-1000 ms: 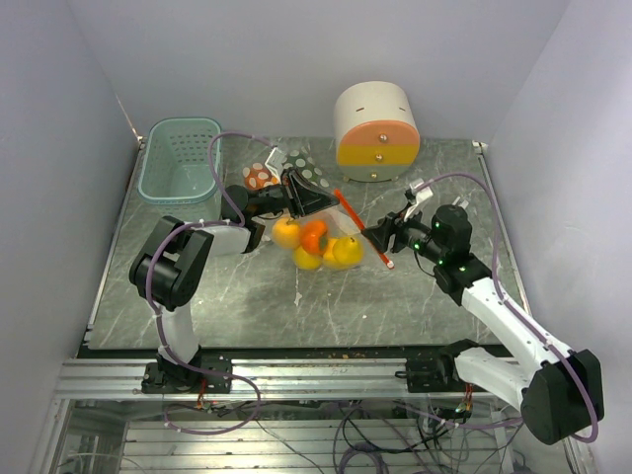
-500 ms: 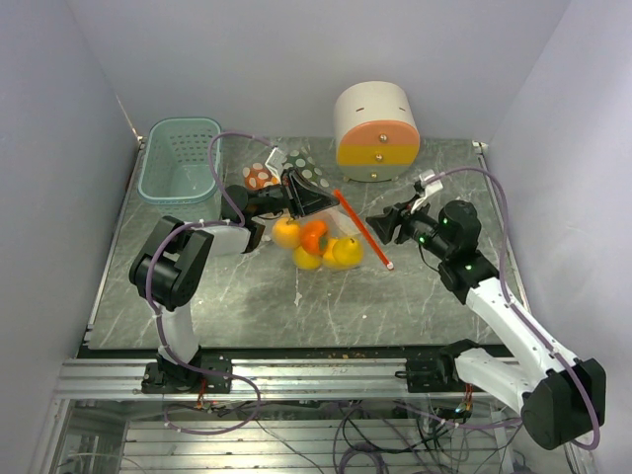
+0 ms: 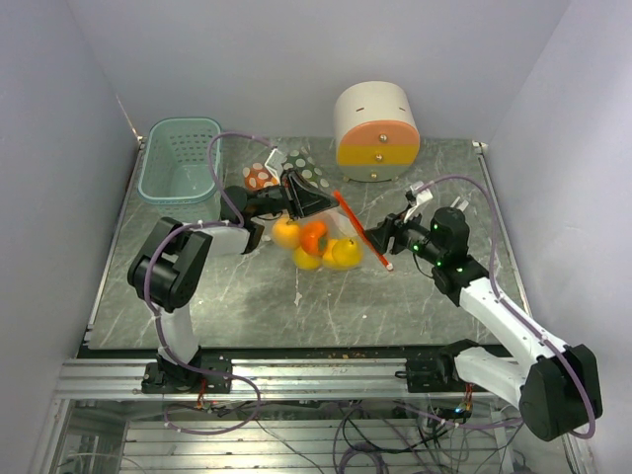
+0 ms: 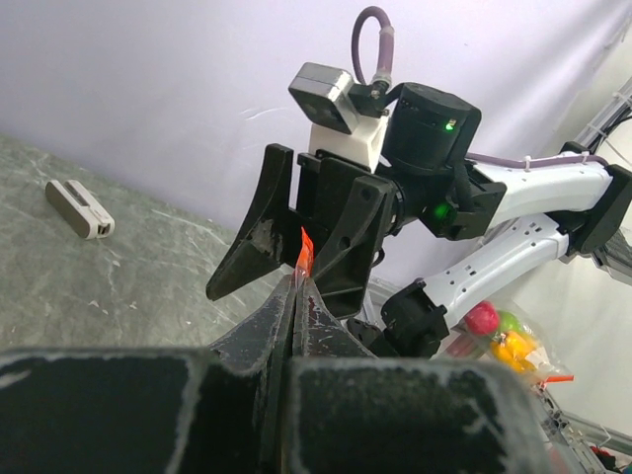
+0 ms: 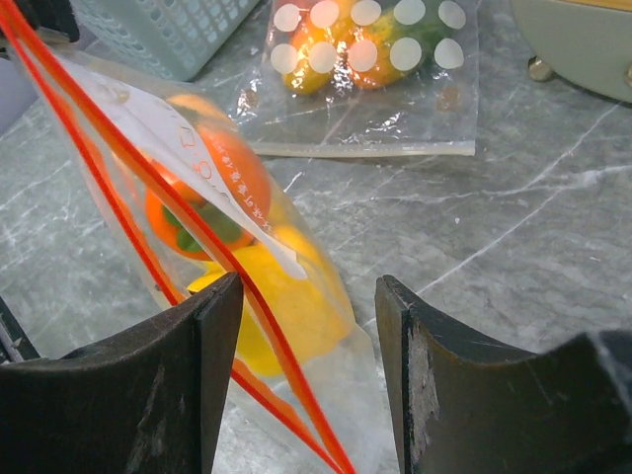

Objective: Open the zip-top bag and remove the fake food
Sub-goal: Open the zipper of the food storage bag at the center of the board.

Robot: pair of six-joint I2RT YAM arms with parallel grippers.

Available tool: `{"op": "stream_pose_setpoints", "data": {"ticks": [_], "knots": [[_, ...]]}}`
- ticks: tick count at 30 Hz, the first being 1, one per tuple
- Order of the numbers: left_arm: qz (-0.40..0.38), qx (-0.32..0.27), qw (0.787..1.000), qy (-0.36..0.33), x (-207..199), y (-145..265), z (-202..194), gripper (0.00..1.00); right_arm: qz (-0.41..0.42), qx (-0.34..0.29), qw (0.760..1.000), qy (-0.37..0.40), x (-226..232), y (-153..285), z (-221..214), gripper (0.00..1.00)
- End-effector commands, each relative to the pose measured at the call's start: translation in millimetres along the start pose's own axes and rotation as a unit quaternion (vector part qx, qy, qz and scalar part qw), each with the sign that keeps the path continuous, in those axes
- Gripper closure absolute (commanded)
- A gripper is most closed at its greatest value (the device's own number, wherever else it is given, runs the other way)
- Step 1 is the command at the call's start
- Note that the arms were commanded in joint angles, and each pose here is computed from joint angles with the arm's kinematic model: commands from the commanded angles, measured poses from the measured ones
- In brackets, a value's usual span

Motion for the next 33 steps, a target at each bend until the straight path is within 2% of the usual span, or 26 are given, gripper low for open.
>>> {"op": "stream_pose_setpoints", "data": {"ticks": [1, 13, 23, 25, 27, 29, 33], "knots": [[-0.067, -0.03, 0.992, -0.107, -39, -2, 20, 0.93, -0.005, -0.005, 1.0, 0.005, -4, -4, 1, 0.44], [-0.056, -0.034, 0.993, -0.096, -29, -2, 16, 0.93, 0.096, -0.027, 0.995, -0.029, 28, 6, 1, 0.44], [-0.069, -0.029, 0.992, -0.103, -41, -3, 19, 0.93, 0.108, 0.002, 0.993, -0.046, 20, -17, -18, 0.44], [-0.069, -0.027, 0.992, -0.103, -43, -2, 17, 0.93, 0.111, 0.0, 0.993, -0.048, 20, -20, -15, 0.6], [-0.07, -0.023, 0.992, -0.102, -44, -1, 16, 0.93, 0.103, -0.006, 0.994, -0.044, 19, -21, -7, 0.82], [-0.069, -0.021, 0.992, -0.1, -44, 0, 15, 0.93, 0.086, -0.019, 0.996, -0.035, 17, -18, 5, 0.98], [-0.027, -0.02, 0.996, -0.078, -27, -3, 15, 0.93, 0.013, -0.059, 0.998, -0.024, 7, -5, 33, 1.0]]}}
Point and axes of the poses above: each gripper's point midway between its finger pads, its own y axis back along the fingers, its own x axis along the line the jaws close on, z = x × y, the point moved 4 cm from there along y, back along the fingers
